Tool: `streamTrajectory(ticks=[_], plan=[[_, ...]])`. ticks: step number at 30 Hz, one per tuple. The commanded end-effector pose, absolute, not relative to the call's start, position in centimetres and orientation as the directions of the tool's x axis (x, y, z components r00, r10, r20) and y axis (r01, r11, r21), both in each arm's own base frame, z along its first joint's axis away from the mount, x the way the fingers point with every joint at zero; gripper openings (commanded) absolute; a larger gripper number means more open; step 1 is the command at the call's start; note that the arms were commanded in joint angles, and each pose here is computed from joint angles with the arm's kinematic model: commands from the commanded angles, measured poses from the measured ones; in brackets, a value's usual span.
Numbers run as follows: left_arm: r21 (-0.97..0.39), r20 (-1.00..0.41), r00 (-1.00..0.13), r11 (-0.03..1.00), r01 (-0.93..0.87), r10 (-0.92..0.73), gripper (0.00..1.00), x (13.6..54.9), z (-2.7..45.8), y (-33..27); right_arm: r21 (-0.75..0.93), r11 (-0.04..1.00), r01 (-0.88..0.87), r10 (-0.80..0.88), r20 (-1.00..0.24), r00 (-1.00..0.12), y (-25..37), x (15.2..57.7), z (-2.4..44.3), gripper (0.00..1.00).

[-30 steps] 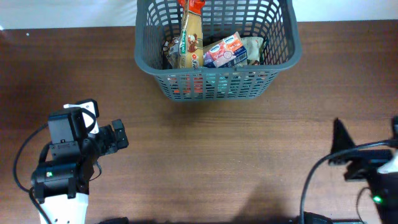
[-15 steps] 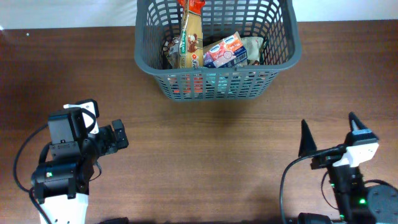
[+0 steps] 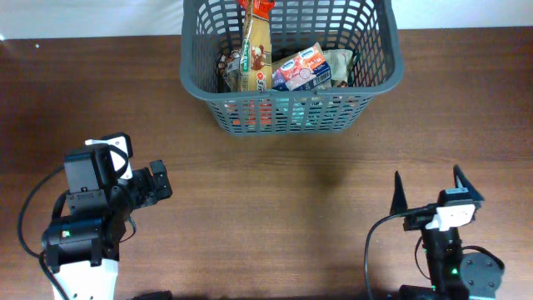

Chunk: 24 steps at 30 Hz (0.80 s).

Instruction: Pack container

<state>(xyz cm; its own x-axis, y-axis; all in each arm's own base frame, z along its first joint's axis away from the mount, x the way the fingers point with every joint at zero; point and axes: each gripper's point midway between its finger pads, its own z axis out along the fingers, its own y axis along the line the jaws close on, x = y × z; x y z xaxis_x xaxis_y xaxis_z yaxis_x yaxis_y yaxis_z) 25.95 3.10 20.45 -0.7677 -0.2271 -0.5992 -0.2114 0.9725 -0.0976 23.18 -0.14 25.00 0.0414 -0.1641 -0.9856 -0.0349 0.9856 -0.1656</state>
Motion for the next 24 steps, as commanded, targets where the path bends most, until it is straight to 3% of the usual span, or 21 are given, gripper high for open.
streamTrajectory(ticks=[1, 9, 24], plan=[[-0.094, -0.602, -0.763, 0.97, -0.222, -0.233, 0.99, 25.8, 20.5, 3.4, -0.204, 0.979, -0.025, -0.203, -0.978, 0.05, -0.2, 23.2, 23.8, 0.99], [-0.094, -0.602, -0.763, 0.97, -0.222, -0.233, 0.99, 25.8, 20.5, 3.4, -0.197, 0.98, -0.032, -0.195, -0.979, 0.063, 0.0, 23.1, 23.2, 0.99], [-0.094, -0.602, -0.763, 0.97, -0.222, -0.233, 0.99, 25.8, 20.5, 3.4, 0.101, 0.995, 0.001, 0.1, -0.992, 0.078, -1.0, 24.0, 21.3, 0.99]])
